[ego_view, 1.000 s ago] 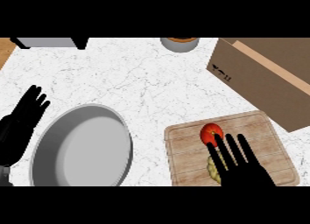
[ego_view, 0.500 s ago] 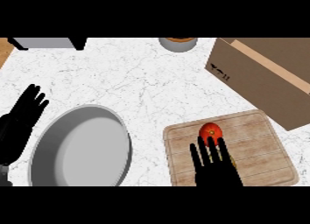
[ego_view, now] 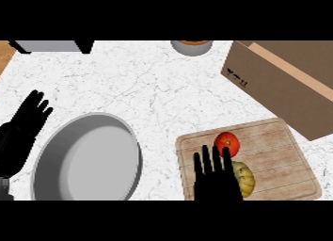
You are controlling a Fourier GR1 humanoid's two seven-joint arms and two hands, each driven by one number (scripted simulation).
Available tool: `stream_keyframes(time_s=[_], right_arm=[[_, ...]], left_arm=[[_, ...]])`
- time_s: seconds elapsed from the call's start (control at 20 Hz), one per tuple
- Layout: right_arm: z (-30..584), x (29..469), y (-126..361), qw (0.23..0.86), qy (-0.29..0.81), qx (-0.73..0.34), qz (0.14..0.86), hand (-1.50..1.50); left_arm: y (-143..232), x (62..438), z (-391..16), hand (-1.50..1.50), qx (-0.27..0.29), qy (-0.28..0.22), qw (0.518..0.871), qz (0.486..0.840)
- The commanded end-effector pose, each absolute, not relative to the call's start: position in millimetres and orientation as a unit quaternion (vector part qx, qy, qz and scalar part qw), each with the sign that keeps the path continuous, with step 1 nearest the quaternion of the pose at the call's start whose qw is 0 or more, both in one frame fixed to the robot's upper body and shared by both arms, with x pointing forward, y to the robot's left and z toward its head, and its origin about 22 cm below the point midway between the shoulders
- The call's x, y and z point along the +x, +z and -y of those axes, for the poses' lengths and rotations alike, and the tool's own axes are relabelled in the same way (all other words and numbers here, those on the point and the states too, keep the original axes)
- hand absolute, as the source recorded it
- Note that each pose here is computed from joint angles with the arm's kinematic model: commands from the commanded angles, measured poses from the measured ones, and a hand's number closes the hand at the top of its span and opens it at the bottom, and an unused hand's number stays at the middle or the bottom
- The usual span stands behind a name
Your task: Pick the squash from the cutting board and place it in the cardboard box
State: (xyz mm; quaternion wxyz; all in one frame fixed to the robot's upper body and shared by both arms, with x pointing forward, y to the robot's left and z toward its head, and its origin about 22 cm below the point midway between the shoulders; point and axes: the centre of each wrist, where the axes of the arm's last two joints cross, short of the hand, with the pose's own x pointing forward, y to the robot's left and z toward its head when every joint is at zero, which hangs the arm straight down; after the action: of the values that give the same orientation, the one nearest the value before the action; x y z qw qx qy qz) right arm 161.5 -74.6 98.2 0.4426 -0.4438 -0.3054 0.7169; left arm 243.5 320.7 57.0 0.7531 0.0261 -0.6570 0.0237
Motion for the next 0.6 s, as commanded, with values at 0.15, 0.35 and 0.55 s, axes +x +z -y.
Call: stream_keyframes(time_s=[0.15, 0.35, 0.55], right_arm=[[41.3, 157.0, 100.0, 0.434, 0.707, -0.498, 0.254, -1.5], [44.3, 159.6, 82.5, 0.419, 0.717, -0.504, 0.238, -1.5], [34.7, 162.3, 83.8, 0.431, 0.708, -0.515, 0.22, -1.5]], left_arm=[[46.7, 245.0, -319.8, 0.0, 0.027, 0.02, 0.752, 0.658], [56.9, 241.1, -321.6, 0.0, 0.026, 0.014, 0.755, 0.655], [57.5, 238.0, -324.8, 0.0, 0.015, 0.013, 0.752, 0.659]])
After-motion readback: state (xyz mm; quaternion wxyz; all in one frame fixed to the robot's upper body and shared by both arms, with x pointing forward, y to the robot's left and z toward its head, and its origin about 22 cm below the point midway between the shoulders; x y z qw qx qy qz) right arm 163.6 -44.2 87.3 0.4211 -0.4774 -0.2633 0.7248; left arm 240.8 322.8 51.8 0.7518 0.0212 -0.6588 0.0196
